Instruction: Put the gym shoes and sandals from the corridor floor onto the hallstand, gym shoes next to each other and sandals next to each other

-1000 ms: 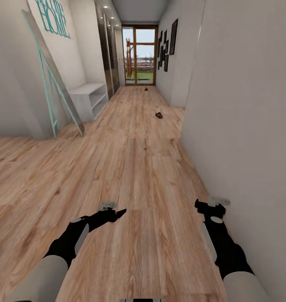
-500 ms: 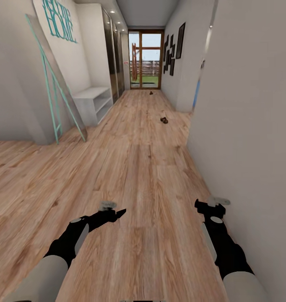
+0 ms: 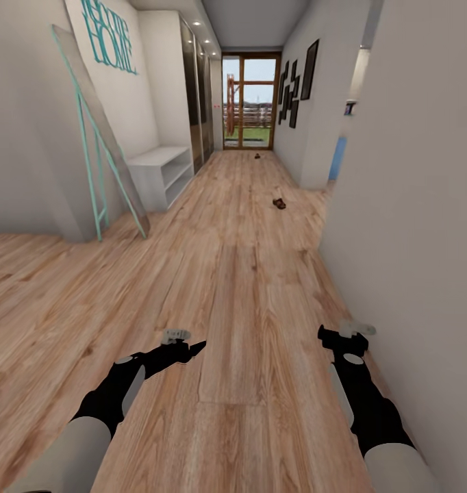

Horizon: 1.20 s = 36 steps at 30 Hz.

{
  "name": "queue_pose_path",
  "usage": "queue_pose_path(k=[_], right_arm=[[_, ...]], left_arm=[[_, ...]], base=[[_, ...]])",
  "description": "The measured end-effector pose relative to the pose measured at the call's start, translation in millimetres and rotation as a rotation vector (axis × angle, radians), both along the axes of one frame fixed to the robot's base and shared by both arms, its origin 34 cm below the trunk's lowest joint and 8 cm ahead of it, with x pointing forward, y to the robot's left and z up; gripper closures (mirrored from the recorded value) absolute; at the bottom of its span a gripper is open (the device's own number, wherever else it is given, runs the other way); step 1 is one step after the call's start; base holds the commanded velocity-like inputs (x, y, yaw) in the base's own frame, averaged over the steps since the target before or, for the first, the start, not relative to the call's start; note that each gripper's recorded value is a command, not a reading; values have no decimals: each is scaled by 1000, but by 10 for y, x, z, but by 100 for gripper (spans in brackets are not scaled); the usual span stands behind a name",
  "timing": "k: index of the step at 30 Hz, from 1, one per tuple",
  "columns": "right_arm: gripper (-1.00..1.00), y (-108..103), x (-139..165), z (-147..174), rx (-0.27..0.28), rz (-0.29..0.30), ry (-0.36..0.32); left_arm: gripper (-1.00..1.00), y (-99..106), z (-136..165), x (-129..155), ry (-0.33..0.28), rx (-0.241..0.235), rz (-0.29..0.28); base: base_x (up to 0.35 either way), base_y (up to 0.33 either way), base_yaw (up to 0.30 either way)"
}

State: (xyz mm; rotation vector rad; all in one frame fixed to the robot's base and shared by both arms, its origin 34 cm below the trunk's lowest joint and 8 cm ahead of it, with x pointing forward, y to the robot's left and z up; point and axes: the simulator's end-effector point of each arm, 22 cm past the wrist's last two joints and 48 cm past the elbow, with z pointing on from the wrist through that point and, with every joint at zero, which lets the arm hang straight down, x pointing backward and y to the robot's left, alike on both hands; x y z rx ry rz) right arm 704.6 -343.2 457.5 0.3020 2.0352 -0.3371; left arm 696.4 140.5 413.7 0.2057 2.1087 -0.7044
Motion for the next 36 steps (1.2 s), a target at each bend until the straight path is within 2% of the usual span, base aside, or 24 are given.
queue_pose_path(k=[36], right_arm=[[-100,-1,22,352,-3,0,-56]], left_arm=[[-100,0,346,47,-57,0,0]], base=[[345,0,0]])
